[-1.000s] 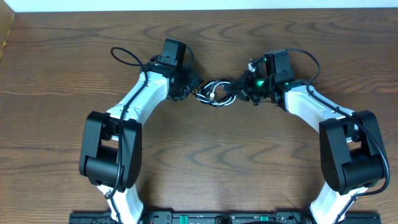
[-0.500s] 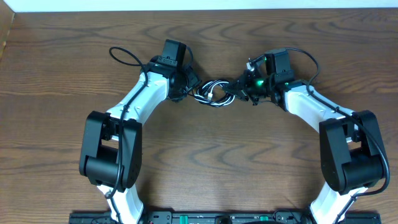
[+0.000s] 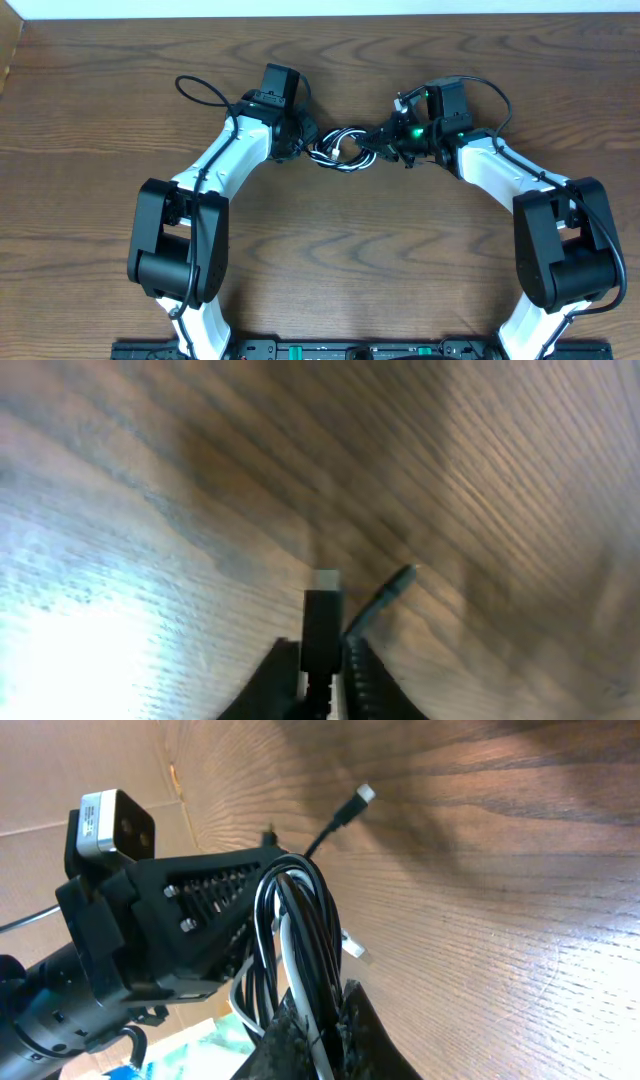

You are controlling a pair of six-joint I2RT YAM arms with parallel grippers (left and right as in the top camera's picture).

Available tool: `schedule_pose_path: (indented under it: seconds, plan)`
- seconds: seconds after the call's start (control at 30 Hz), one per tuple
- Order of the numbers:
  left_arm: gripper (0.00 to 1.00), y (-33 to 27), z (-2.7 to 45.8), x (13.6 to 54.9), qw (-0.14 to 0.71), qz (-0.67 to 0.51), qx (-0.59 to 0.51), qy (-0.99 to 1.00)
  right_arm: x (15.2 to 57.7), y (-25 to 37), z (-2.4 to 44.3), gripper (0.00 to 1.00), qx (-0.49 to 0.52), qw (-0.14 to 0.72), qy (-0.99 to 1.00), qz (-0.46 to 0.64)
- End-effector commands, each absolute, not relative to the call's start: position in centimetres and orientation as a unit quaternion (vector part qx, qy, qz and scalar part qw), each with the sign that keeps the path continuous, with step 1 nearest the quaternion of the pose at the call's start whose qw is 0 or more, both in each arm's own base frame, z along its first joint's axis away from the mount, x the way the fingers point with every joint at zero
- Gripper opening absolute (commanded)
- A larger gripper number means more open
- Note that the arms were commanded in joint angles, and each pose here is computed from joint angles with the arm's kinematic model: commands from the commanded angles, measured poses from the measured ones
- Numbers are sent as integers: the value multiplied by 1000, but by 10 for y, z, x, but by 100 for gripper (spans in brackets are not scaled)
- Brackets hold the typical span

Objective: Untangle cables

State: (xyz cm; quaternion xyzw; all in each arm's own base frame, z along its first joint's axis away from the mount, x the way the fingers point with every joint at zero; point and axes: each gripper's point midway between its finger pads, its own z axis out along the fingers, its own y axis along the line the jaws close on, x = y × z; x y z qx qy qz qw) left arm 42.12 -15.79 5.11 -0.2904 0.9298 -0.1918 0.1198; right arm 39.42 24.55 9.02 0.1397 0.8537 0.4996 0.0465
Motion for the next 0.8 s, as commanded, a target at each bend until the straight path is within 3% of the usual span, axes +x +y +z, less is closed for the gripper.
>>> schedule_pose_path:
  seconds: [0.0, 0.37, 0.77]
  plan:
    - [8, -149, 42, 423, 134, -162, -273, 939, 388, 251, 94, 1, 113, 43, 852, 510]
    - [7, -156, 51, 429, 155, -174, -200, 952, 388, 249, 91, 1, 118, 45, 854, 504]
    - [7, -167, 110, 435, 201, -225, -178, 937, 394, 245, 87, 1, 128, 58, 861, 490]
